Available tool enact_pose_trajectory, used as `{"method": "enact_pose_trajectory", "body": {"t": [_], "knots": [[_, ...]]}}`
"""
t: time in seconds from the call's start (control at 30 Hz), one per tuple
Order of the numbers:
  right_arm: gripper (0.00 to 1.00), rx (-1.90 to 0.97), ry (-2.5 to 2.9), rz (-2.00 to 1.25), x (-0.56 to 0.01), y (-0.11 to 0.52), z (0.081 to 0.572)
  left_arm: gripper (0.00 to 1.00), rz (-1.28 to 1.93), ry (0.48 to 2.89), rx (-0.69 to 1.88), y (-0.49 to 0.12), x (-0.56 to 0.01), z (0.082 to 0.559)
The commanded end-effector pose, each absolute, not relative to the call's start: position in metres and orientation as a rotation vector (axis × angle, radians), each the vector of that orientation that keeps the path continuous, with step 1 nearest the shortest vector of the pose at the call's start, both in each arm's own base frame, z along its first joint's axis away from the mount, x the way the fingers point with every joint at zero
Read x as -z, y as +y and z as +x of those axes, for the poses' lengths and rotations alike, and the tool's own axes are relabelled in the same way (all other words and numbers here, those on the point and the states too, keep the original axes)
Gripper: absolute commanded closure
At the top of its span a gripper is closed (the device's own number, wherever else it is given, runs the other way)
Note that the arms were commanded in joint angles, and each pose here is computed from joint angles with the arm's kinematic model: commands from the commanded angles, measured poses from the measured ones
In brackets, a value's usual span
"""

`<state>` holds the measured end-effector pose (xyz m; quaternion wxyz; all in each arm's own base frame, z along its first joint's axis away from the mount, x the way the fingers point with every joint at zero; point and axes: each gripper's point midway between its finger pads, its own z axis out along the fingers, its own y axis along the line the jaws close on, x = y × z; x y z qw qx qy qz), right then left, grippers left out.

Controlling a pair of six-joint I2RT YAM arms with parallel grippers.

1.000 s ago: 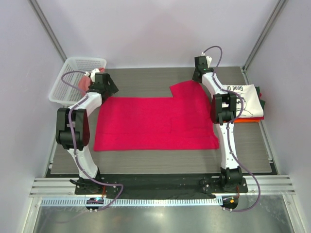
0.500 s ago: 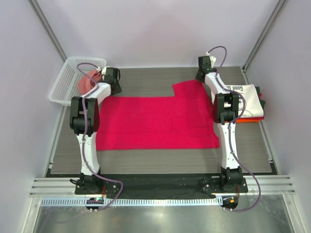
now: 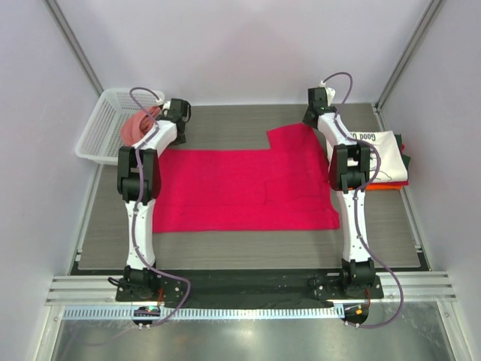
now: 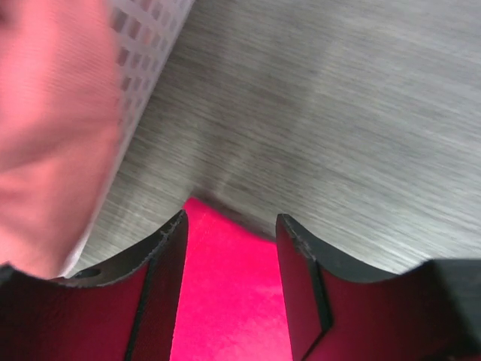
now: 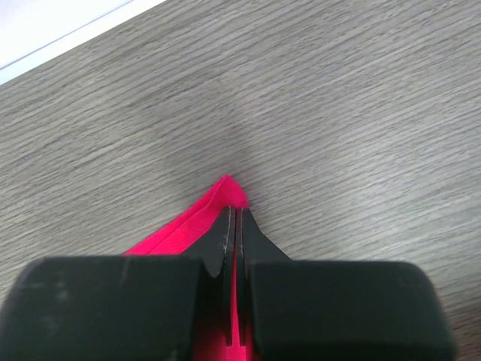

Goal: Fold and stack the t-shirts
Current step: Fold the tshirt

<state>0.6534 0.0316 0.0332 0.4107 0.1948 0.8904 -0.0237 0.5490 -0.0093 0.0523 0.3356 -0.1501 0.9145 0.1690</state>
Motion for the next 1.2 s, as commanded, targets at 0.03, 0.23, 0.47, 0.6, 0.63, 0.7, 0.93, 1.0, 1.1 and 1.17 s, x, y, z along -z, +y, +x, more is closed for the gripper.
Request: {"method": "enact_pose_trajectory", "body": {"t": [0.03,0.23,0.47,0.6,0.63,0.7,0.93,1.0,1.1,1.17], "knots": [[0.99,0.062,2.28,0.51,-0.031,0.027,0.642,0.5,-0.336,2.494,-0.537,0.002,-0.038,0.538],[0.99,0.039,2.28,0.511,-0.031,0.029,0.642,0.51,-0.344,2.566,-0.505,0.006,-0.024,0.532],[0.99,0.034,2.283,0.518,-0.03,0.028,0.642,0.56,-0.397,2.591,-0.532,0.017,-0.018,0.524],[0.99,0.034,2.286,0.52,-0.03,0.027,0.64,0.63,-0.398,2.592,-0.524,0.016,-0.018,0.524],[0.99,0.034,2.287,0.521,-0.029,0.026,0.64,0.71,-0.398,2.599,-0.522,0.016,-0.016,0.523],[0.99,0.031,2.284,0.521,-0.03,0.027,0.641,0.81,-0.396,2.6,-0.523,0.016,-0.017,0.524],[0.99,0.011,2.277,0.535,-0.034,0.025,0.642,1.0,-0.4,2.593,-0.502,0.013,-0.02,0.525],[0.99,0.001,2.264,0.535,-0.037,0.025,0.645,1.0,-0.409,2.566,-0.488,0.012,-0.025,0.529],[0.99,-0.028,2.24,0.532,-0.048,0.026,0.651,1.0,-0.409,2.527,-0.472,0.007,-0.034,0.536],[0.99,-0.062,2.226,0.522,-0.058,0.029,0.653,1.0,-0.402,2.497,-0.486,0.004,-0.04,0.539]]}}
